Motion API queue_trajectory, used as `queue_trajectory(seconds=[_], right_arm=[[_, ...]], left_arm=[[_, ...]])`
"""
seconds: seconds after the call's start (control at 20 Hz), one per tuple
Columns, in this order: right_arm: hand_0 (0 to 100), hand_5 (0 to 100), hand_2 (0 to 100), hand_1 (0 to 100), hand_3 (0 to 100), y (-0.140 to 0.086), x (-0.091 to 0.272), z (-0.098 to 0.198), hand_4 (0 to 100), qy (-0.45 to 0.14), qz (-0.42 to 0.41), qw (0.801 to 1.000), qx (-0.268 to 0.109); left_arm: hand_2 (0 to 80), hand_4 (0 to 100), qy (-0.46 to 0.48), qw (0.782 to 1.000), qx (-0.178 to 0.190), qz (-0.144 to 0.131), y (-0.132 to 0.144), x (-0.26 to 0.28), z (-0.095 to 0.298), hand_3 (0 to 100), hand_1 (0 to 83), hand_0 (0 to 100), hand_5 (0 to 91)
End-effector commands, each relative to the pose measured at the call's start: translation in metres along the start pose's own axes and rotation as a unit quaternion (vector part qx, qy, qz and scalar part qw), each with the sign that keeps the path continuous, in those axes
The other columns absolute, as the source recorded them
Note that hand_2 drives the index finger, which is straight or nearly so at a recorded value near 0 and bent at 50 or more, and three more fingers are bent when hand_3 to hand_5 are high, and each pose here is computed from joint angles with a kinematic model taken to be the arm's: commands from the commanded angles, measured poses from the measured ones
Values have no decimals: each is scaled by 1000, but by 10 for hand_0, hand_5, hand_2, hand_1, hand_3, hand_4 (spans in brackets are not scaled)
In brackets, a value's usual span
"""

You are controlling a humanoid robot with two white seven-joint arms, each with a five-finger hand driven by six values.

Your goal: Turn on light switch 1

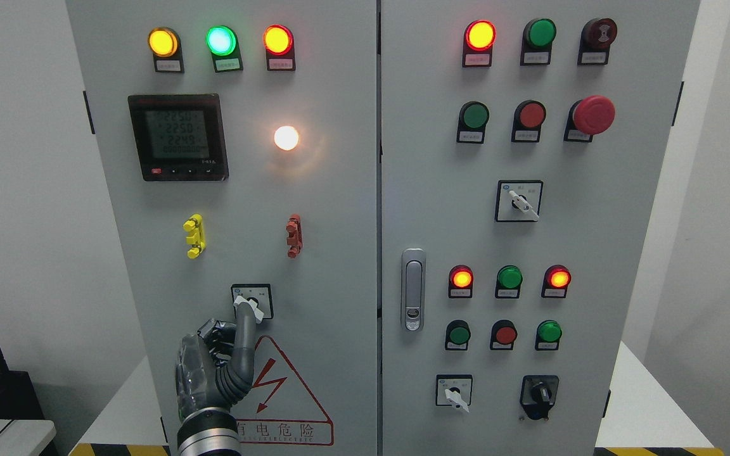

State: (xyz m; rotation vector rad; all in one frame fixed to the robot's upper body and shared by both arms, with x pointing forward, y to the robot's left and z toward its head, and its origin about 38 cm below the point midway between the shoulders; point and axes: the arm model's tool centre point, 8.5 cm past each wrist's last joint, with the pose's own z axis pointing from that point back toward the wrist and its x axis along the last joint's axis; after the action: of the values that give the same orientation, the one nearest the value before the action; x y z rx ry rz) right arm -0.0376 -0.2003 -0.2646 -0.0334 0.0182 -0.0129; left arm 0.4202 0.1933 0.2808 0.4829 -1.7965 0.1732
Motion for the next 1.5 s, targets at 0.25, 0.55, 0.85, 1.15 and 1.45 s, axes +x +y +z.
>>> queue_trajectory(seconds=[0.25, 0.55, 0.85, 1.15, 1.45], right_arm=[[120, 0, 0, 389, 0, 0, 0, 0, 0, 0, -4, 1000, 1], [120, 0, 0, 389, 0, 1, 0, 0, 0, 0, -4, 1000, 1], [120, 0, 0, 389, 0, 1, 0, 0, 0, 0, -4, 1000, 1], [120, 0, 0, 389, 0, 1, 0, 0, 0, 0, -4, 1000, 1], [120, 0, 0, 389, 0, 1, 0, 0, 0, 0, -4, 1000, 1]], left_arm=[[599, 813, -50, 999, 6, -2, 67, -55, 29, 824, 265, 138, 688], [470, 738, 46, 993, 30, -104, 193, -172, 80, 763, 240, 127, 381], [353, 509, 206, 963, 140, -107, 312, -276, 159, 513, 212, 128, 201], [292, 411, 396, 899, 165, -88, 362, -361, 276, 389, 217, 161, 143], [184, 261, 567, 810, 138, -63, 376, -407, 404, 230, 242, 200, 31]])
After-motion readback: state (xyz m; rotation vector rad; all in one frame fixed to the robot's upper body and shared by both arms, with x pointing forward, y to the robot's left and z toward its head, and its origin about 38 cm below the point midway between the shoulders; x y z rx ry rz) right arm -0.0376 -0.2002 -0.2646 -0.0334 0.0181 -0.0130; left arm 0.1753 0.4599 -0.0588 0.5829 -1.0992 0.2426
